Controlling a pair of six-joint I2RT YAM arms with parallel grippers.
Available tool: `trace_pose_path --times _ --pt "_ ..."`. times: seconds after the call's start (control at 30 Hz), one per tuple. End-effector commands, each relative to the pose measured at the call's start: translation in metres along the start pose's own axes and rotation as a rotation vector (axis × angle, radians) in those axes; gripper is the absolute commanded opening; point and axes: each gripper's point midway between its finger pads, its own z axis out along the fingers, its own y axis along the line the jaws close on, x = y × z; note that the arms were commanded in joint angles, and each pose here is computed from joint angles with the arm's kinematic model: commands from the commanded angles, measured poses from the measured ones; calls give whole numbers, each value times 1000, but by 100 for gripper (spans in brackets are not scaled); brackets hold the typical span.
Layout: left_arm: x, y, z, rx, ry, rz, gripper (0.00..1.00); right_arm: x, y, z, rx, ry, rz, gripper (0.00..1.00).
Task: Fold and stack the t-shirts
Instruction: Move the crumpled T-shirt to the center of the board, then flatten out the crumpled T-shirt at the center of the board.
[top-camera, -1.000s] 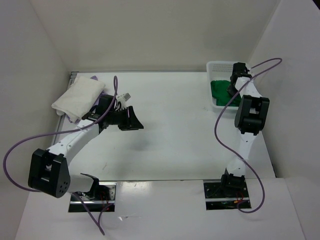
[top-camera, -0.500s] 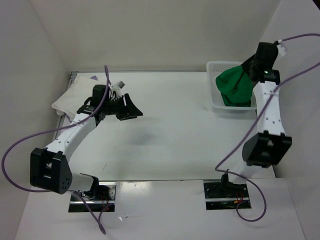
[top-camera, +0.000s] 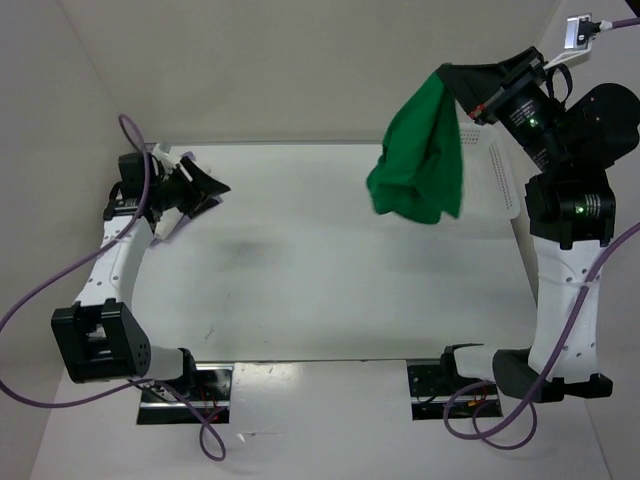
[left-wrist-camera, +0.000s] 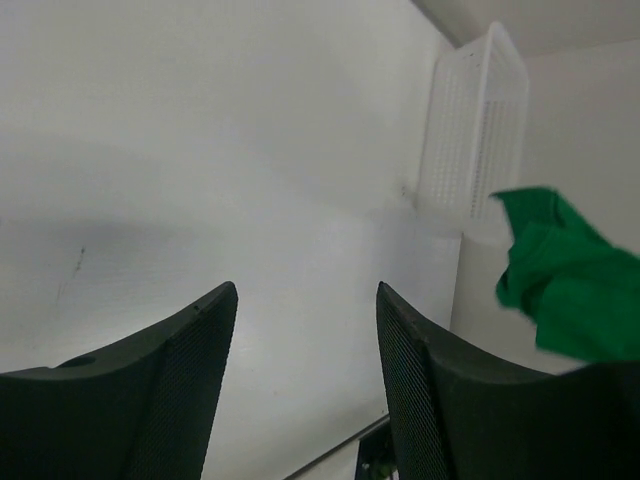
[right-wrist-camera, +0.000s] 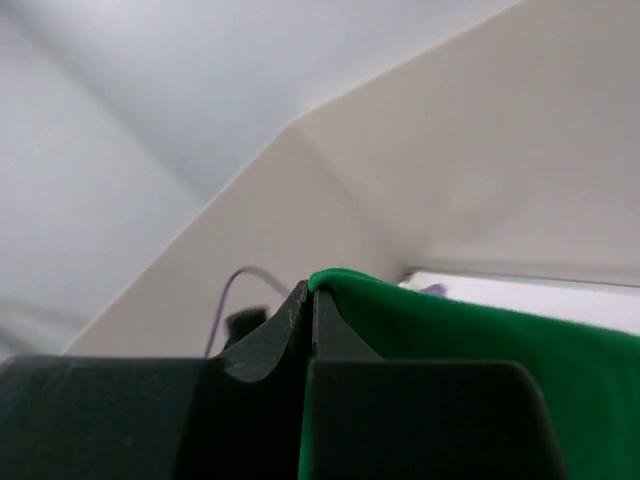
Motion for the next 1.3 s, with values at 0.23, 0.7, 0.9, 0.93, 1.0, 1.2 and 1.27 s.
trace_pose_path --times 0.23,0.7,0.9,0.93,1.0,1.2,1.27 --pt "-31 -28 -28 31 -113 67 67 125 -69 1 24 286 199 10" --pt "146 40 2 -216 341 321 64 377 -207 -110 560 834 183 44" --pt "218 44 -4 -234 504 329 64 469 -158 -142 466 1104 136 44" --pt "220 47 -3 -245 503 297 64 488 -155 -149 459 1169 135 44" --pt "220 56 -1 -287 480 275 62 517 -125 -152 377 1237 93 44" --pt "128 16 -13 -195 153 162 63 566 -61 -132 207 1285 -7 44" --pt "78 19 -17 -174 66 82 63 569 -53 -122 162 1259 13 44"
